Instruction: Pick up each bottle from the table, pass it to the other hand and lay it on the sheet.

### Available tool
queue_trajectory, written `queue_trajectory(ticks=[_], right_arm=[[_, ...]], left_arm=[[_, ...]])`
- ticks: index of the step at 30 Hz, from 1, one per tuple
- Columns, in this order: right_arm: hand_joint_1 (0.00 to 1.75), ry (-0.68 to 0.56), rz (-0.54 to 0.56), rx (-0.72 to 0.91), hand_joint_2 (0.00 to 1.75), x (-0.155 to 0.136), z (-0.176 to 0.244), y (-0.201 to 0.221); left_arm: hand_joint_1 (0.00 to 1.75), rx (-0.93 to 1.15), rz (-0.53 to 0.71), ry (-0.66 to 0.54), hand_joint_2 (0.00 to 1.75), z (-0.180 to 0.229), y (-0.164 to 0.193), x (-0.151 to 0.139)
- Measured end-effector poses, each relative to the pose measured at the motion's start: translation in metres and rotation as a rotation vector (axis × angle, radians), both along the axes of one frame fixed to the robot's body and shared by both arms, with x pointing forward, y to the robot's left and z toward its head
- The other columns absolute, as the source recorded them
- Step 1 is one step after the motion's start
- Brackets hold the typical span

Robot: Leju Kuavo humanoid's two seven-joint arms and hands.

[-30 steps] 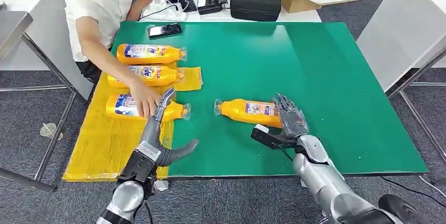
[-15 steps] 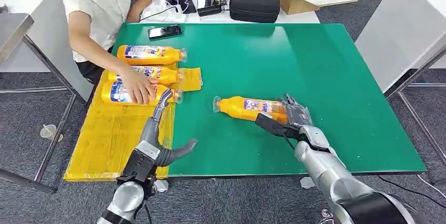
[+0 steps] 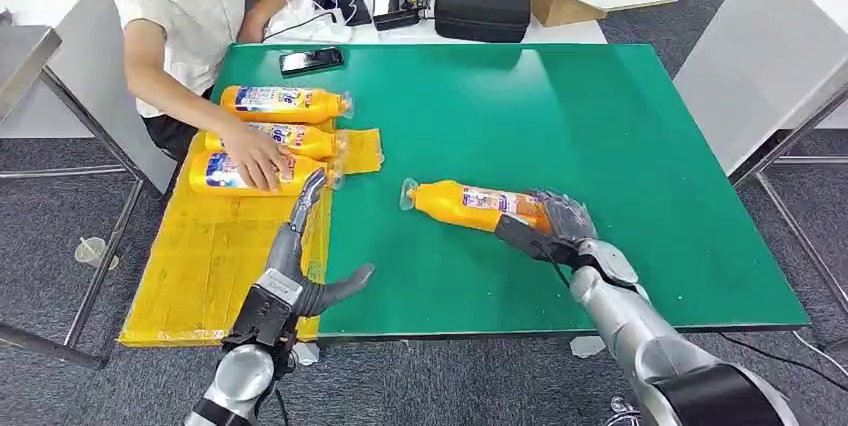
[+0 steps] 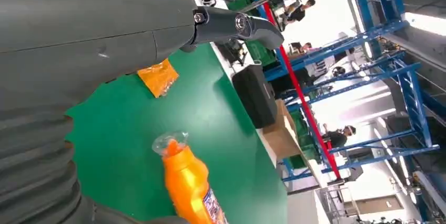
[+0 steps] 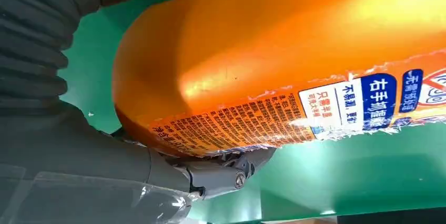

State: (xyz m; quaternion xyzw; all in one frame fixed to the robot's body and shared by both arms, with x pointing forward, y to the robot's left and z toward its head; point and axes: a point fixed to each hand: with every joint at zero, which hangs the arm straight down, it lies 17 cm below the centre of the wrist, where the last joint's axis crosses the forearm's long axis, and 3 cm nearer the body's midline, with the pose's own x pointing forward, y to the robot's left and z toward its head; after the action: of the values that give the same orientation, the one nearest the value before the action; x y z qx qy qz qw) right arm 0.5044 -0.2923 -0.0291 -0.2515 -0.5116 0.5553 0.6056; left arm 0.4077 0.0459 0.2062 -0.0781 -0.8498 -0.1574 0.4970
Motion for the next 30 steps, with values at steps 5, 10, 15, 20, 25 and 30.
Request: queue_trajectory(ticks=[5, 10, 15, 20, 25, 30], right_arm=[[1.75, -0.061, 0.014, 0.142, 1.75, -0.004, 0.009, 0.018], [1.75, -0.116, 0.017, 0.370, 1.75, -0.017, 0.021, 0.048], [1.75, -0.152, 0.032, 0.660, 1.75, -0.036, 0.044, 0.087], [1.75, -0.187, 0.041, 0.742, 1.75, -0.043, 0.059, 0.102], [1.71, -0.215, 0.059, 0.948, 1.75, -0.054, 0.089, 0.120], [1.73, -0.249, 0.055, 1.080, 1.75, -0.068, 0.115, 0.138]], left_arm=[[0.00, -0.014, 0.001, -0.006, 1.75, 0.003, 0.001, 0.001], [0.00, -0.156, -0.007, 0.055, 1.75, 0.005, 0.007, 0.001], [0.00, -0.441, -0.047, 0.212, 1.75, 0.000, 0.017, 0.001], [0.00, -0.492, -0.055, 0.242, 1.75, -0.002, 0.016, -0.001], [0.00, -0.675, -0.105, 0.309, 1.75, -0.004, 0.025, -0.003], [0.00, -0.728, -0.097, 0.266, 1.75, 0.005, 0.036, -0.010]])
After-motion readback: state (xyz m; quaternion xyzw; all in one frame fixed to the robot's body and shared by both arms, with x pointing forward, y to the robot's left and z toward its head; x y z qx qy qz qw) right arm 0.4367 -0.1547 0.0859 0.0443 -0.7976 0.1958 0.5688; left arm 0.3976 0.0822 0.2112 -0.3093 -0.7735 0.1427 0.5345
